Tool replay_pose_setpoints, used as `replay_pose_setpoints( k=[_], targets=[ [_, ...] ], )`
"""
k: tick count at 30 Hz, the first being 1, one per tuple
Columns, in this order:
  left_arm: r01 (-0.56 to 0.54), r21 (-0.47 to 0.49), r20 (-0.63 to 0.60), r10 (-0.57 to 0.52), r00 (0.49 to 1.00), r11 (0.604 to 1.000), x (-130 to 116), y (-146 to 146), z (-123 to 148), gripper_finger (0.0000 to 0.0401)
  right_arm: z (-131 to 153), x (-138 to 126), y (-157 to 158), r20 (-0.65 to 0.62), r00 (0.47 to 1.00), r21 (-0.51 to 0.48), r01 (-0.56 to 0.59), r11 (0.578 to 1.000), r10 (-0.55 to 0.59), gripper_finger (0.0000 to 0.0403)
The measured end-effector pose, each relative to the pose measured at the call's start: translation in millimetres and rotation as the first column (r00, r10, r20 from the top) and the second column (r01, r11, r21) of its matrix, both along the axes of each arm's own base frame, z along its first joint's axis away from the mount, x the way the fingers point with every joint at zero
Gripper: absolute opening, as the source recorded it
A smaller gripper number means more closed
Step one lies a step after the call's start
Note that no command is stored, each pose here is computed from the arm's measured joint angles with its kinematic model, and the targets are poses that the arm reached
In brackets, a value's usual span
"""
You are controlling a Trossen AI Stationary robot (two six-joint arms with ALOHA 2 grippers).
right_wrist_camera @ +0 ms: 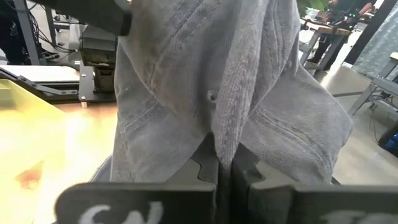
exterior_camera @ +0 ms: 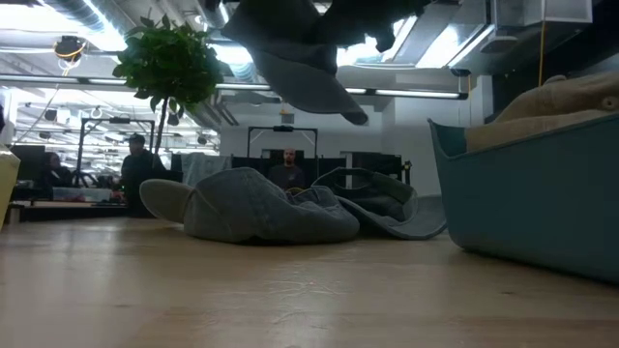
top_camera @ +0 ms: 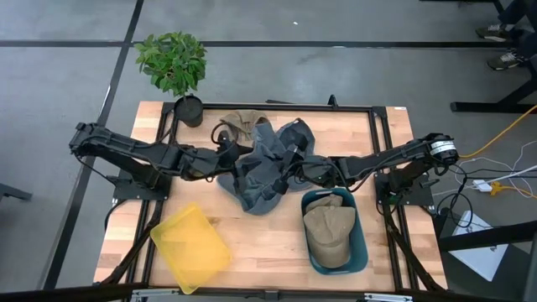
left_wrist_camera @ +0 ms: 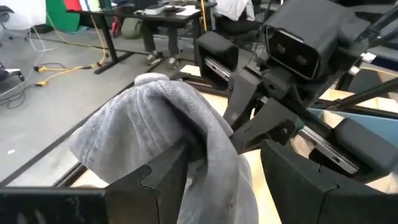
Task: Pick & Place hat
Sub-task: Put the left gray cap into the yellow bin
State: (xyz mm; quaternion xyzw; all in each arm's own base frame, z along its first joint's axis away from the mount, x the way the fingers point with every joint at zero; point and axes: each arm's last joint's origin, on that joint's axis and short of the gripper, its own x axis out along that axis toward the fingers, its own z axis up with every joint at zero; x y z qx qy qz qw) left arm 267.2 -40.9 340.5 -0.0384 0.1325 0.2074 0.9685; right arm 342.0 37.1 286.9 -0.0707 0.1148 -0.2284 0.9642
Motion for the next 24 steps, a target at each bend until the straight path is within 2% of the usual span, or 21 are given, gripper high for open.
replay_pose_setpoints(
  k=[3,6,16,20,24],
  targets=[
    [-0.005,0.000,-0.006,0.005,1.000,1.000,2.1,-0.4,-2.2,0.0189,-0.1,0.0,0.0,0.000,1.000,0.000,0.000,1.000,0.000,0.0007],
    [-0.006,0.001,-0.010,0.006,1.000,1.000,2.8,-0.6,-3.1,0.0162,0.0,0.1,0.1,0.000,1.000,0.002,-0.004,1.000,0.004,0.0009],
    [-0.001,0.015,-0.012,0.001,1.000,1.000,2.8,-0.6,-2.6,0.0012,-0.4,1.0,2.4,0.009,0.997,0.043,-0.083,0.996,0.083,0.0022],
    [0.026,0.049,-0.036,-0.024,0.999,0.998,-3.3,-2.6,0.0,0.0005,-2.6,-0.4,3.0,-0.050,0.994,-0.006,-0.099,0.995,0.099,0.0034],
    [0.044,0.040,-0.076,-0.041,0.996,0.998,-17.5,-5.8,2.3,0.0005,-4.0,-1.6,4.5,-0.074,0.987,0.008,-0.145,0.989,0.146,0.0077]
  ],
)
